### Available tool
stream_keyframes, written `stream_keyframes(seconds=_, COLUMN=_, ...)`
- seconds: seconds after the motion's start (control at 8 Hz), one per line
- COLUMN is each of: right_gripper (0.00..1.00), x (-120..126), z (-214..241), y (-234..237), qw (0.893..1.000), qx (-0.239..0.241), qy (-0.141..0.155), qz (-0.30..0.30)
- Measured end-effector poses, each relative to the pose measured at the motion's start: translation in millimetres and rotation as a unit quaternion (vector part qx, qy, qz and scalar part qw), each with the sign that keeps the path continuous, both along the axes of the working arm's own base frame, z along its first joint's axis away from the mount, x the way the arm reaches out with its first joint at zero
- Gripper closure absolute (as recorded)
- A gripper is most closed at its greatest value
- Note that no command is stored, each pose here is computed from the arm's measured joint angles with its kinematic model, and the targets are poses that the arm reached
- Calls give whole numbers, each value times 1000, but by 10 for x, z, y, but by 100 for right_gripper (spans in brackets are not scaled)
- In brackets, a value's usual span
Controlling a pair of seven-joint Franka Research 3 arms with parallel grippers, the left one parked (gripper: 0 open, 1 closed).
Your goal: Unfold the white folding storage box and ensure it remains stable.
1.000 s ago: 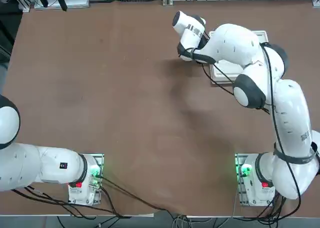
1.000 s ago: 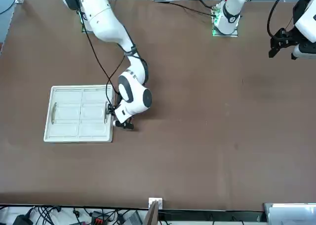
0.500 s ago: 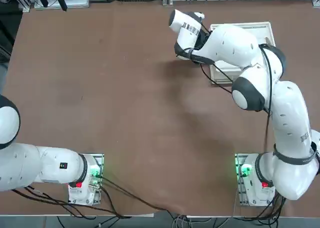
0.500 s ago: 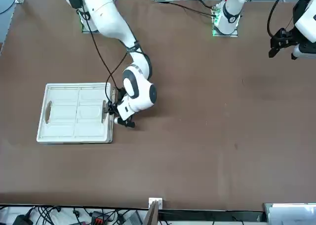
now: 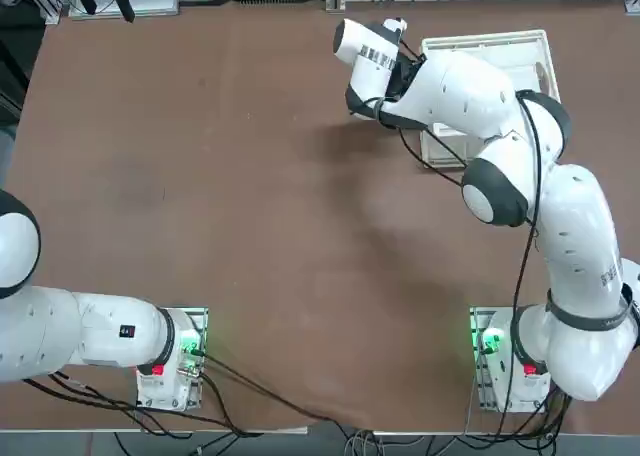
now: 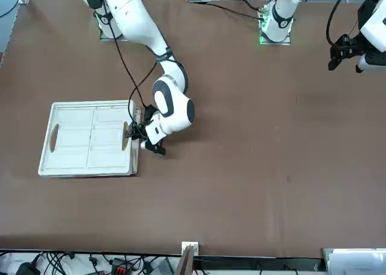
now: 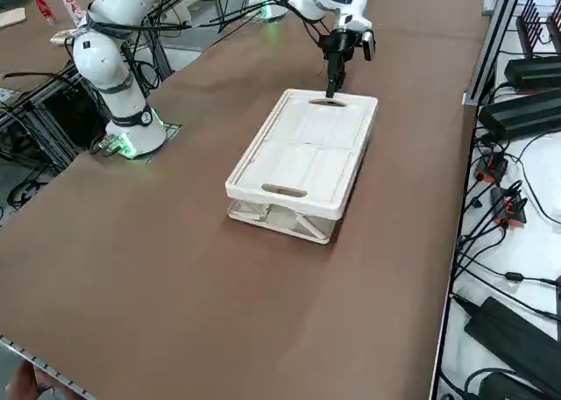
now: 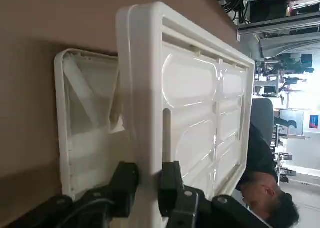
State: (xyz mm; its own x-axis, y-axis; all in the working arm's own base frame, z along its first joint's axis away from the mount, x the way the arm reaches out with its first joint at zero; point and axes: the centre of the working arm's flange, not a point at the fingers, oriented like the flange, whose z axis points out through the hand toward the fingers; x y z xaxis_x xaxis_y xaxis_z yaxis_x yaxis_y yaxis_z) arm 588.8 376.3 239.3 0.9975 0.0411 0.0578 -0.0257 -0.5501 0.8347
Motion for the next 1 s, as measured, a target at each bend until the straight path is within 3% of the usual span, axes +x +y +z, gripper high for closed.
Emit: stream_keyframes(seconds=1.0, right_gripper=74, x=8, z=276, y=32, qw=999, qx=-41, qy=-9, qz=4)
